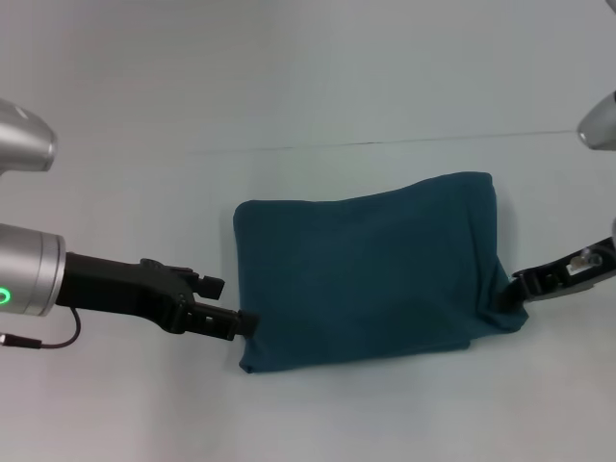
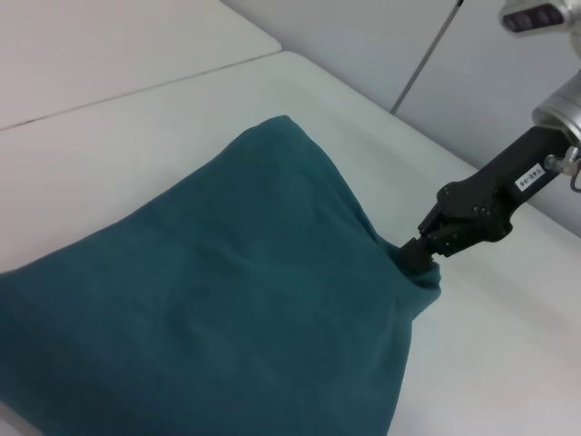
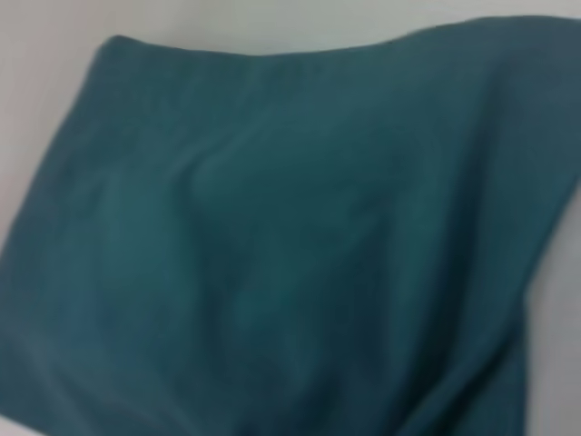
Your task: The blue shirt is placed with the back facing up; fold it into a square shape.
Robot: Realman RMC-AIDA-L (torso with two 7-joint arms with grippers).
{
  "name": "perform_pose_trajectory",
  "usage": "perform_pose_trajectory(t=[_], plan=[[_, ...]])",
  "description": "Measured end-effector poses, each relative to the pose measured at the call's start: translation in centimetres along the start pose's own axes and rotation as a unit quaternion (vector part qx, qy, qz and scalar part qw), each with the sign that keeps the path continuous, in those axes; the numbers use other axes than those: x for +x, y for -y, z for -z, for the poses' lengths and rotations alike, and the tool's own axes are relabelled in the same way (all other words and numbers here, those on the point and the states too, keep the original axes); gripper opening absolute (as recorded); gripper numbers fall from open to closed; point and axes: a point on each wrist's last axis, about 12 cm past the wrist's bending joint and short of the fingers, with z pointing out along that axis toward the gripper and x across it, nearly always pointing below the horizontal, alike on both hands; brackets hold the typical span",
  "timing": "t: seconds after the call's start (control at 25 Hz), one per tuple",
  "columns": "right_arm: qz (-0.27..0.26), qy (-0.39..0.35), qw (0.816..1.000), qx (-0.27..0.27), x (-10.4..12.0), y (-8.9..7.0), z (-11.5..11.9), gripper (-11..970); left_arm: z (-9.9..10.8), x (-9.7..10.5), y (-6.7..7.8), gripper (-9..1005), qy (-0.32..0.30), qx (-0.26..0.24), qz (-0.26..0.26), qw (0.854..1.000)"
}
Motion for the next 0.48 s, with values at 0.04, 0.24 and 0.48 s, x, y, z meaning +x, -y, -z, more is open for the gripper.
perform_pose_trajectory(t=[0.04,0.24,0.48], plan=[[-0.005,0.001,1.0,0.007,0.1,0.3,0.1,82,0.0,0.0,0.0,904,0.0,-0.001,0.0,1.0],[-0.017,0.001,0.999,0.049,0.3,1.4,0.5,-2,-0.1,-0.1,0.0,904,0.0,-0.002,-0.001,1.0],[-0.017,0.016,0.999,0.029,0.1,0.8,1.7,-2,0.0,0.0,-0.1,904,0.001,-0.003,0.0,1.0]])
